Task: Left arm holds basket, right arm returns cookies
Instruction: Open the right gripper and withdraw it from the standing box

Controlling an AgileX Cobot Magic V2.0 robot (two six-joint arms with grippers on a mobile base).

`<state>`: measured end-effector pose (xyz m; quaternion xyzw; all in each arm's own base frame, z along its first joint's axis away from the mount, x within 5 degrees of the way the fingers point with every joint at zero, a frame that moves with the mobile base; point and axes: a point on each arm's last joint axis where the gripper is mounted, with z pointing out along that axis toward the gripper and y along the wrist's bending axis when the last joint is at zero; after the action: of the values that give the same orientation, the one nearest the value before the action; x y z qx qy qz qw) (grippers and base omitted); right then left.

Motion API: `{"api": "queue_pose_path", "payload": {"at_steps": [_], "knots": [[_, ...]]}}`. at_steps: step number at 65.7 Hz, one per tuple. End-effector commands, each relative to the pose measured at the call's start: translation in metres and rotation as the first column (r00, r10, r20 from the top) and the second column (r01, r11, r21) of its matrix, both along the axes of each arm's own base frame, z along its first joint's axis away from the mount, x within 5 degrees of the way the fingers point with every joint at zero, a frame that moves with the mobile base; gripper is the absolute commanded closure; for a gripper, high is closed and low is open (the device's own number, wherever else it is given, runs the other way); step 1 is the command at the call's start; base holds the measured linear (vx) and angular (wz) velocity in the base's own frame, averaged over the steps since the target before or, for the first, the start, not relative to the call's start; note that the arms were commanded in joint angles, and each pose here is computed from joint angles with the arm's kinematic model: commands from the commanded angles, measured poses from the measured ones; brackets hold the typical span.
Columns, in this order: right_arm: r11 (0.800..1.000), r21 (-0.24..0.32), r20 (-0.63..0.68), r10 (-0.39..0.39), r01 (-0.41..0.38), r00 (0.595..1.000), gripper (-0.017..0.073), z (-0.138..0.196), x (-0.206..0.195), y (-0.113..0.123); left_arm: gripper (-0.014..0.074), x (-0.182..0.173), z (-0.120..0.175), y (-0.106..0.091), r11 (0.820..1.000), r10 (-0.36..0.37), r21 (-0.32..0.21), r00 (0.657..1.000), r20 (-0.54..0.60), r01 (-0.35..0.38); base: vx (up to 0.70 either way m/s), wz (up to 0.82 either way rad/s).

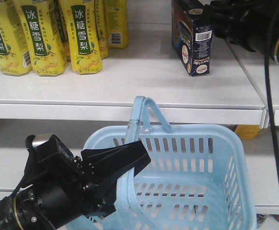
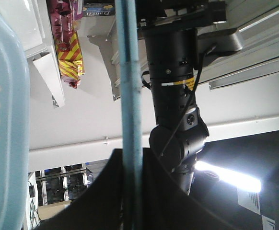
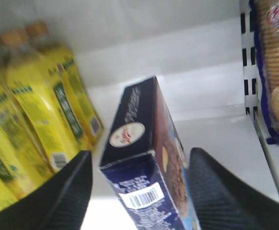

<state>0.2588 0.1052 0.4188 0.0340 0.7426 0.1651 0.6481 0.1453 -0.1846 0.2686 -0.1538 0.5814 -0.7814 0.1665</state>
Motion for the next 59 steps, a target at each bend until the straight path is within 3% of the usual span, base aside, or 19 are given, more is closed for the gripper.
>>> {"api": "queue_pose_path", "payload": {"at_steps": [1,10,22,30,39,59], "knots": [[0.999,0.044,0.087,0.013,-0.017,0.996,0.0238,0.027,-0.019,-0.009,0.0596,0.002,0.026,0.006,0.988,0.043,-0.154,0.996,0.078,-0.030,0.00,0.00],[1.000,0.020,0.128,0.011,-0.014,0.992,0.0377,0.040,-0.036,-0.018,0.0596,0.002,0.026,0.006,0.988,0.043,-0.154,0.996,0.078,-0.030,0.00,0.00],[0.995,-0.079,0.116,-0.052,0.061,0.992,0.0574,0.048,-0.059,-0.037,0.0596,0.002,0.026,0.006,0.988,0.043,-0.154,0.996,0.078,-0.030,0.00,0.00],[0.977,-0.189,0.083,-0.079,0.094,0.993,0.0571,0.050,-0.078,-0.051,0.0596,0.002,0.026,0.006,0.988,0.043,-0.154,0.996,0.078,-0.030,0.00,0.00],[0.958,-0.276,0.065,-0.061,0.077,0.996,0.0568,0.054,-0.101,-0.061,0.0596,0.002,0.026,0.006,0.988,0.043,-0.154,0.996,0.078,-0.030,0.00,0.00],[0.949,-0.303,0.154,-0.040,0.086,0.987,0.0568,0.069,-0.164,-0.092,0.0596,0.002,0.026,0.006,0.988,0.043,-0.154,0.996,0.078,-0.030,0.00,0.00]]}}
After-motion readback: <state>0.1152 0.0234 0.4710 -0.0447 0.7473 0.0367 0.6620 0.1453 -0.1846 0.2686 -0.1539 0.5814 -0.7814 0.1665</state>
